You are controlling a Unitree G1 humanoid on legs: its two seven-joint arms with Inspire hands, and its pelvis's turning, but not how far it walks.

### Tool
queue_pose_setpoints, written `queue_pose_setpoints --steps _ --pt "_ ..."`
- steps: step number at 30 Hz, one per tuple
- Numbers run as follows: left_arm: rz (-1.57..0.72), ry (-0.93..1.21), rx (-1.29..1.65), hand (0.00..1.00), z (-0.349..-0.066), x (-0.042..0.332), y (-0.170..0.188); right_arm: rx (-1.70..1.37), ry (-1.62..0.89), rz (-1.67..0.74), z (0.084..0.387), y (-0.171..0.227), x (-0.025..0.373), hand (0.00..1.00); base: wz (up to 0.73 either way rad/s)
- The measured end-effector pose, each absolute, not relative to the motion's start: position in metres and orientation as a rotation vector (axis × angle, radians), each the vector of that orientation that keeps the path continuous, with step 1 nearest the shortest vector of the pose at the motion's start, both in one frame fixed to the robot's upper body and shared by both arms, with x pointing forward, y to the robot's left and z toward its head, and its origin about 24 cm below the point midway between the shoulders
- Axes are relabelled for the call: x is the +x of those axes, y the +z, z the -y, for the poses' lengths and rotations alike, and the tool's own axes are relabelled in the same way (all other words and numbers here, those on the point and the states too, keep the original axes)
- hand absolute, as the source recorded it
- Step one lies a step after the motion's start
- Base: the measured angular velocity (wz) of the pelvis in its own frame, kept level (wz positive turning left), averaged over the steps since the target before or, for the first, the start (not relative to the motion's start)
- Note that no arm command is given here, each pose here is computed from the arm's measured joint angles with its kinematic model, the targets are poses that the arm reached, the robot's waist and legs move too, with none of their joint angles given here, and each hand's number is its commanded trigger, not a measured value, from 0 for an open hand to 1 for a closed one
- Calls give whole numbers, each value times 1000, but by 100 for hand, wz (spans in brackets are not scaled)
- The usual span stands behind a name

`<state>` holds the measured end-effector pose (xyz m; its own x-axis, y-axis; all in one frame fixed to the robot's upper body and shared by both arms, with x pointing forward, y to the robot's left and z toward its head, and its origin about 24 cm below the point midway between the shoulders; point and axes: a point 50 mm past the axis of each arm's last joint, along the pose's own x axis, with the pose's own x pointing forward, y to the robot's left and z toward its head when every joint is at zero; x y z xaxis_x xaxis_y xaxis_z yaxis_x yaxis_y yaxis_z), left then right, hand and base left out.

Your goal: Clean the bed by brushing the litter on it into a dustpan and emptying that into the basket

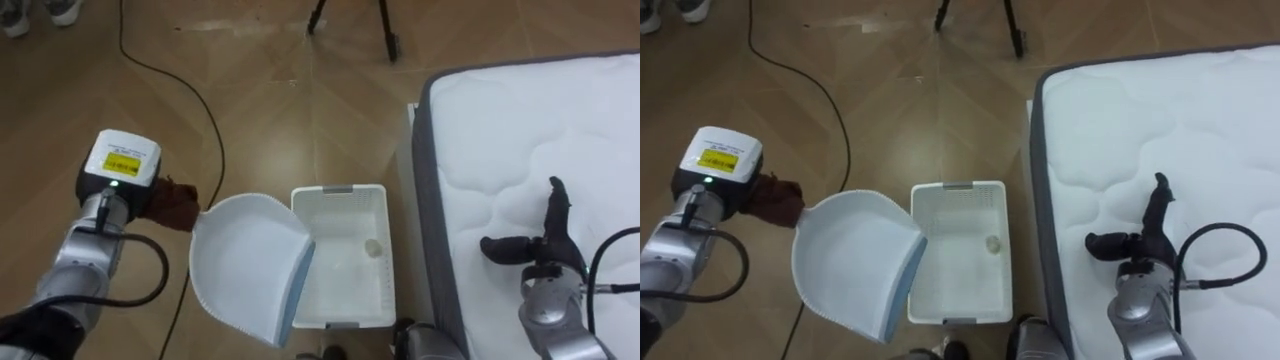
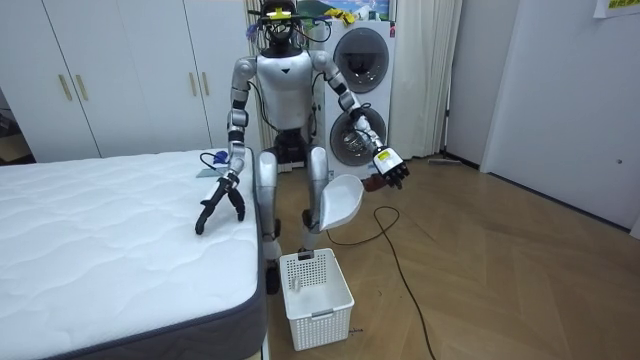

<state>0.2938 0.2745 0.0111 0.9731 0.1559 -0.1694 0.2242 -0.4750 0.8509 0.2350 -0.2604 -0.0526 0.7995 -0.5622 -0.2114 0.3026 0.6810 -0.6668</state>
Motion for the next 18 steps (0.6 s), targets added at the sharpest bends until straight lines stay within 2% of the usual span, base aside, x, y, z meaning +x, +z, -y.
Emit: queue_pose_setpoints --steps 18 --pt "-404 -120 2109 100 -294 291 18 -693 -547 -382 254 -52 234 0 0"
